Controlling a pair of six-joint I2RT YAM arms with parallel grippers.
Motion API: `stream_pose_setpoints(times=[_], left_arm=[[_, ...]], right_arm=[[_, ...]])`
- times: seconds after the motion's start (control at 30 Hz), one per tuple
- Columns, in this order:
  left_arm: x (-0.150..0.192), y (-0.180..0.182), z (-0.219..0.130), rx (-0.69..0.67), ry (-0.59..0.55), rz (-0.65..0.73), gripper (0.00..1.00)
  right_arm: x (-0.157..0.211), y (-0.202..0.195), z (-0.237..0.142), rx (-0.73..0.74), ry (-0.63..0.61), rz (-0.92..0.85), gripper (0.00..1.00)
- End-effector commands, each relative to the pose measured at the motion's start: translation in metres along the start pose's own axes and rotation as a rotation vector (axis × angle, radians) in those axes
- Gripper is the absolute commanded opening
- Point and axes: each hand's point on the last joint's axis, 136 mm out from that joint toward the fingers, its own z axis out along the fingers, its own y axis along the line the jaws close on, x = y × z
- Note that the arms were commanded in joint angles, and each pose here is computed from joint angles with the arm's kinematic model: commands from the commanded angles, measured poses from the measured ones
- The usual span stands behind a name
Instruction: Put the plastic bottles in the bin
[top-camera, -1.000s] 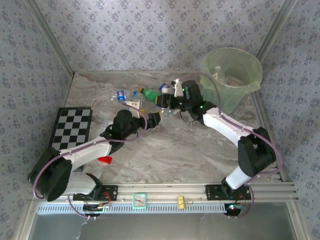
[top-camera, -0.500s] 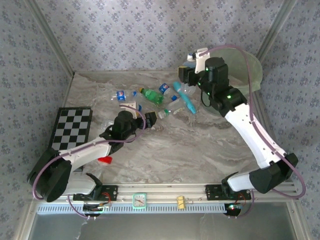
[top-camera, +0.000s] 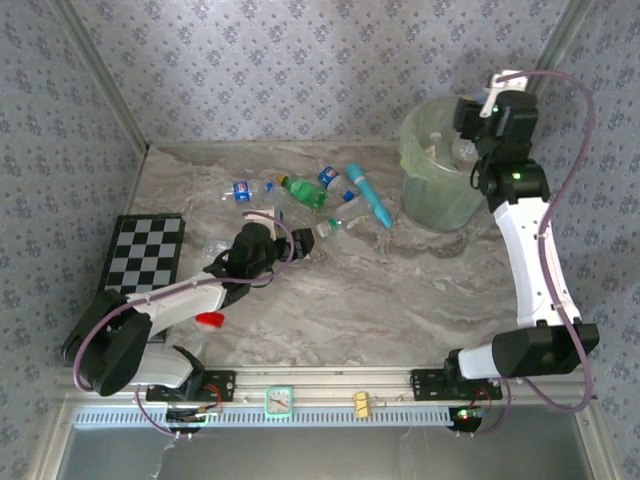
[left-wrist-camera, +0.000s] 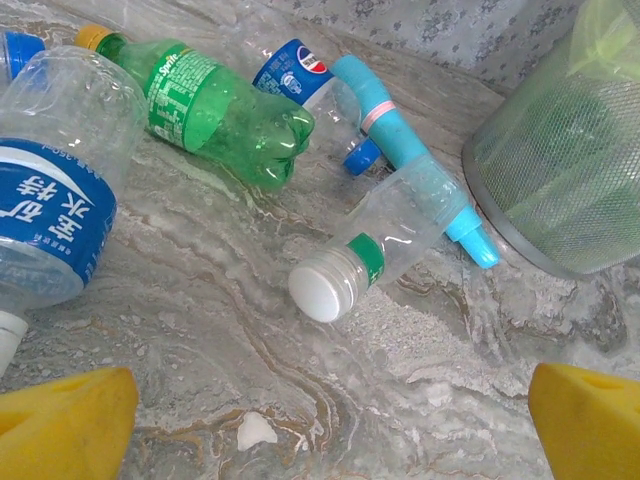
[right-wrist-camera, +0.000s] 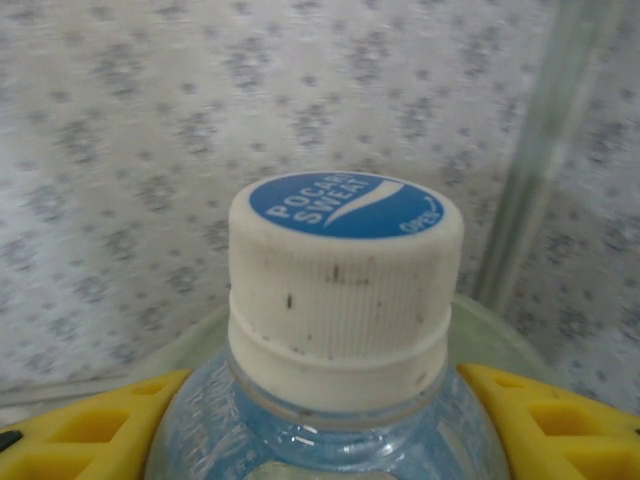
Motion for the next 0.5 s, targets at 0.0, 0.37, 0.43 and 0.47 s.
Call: stream_pose_setpoints(times=[0.0, 0.37, 0.43, 0.47], left_arm=[[-0.017, -0.012, -0.002, 0.026, -0.034, -0.002, 1.00], [-0.019, -0.012, -0.002, 0.020, -0.035, -0.002, 1.00], [-0.019, -0.011, -0.002, 0.016, -0.036, 0.000, 1.00], [-0.020, -0.011, -0.002, 0.017, -0.038, 0.000, 1.00]], right_arm=[[0.000, -0.018, 0.017, 0.010, 0.023, 0.082, 0.50], [0.085, -0.046, 0.085, 0.061, 0.369, 0.125, 0.51], [0.102, -0.047, 0.094, 0.061, 0.443, 0.138, 0.51], [0.109, -0.047, 0.098, 0.062, 0.469, 0.141, 0.51]])
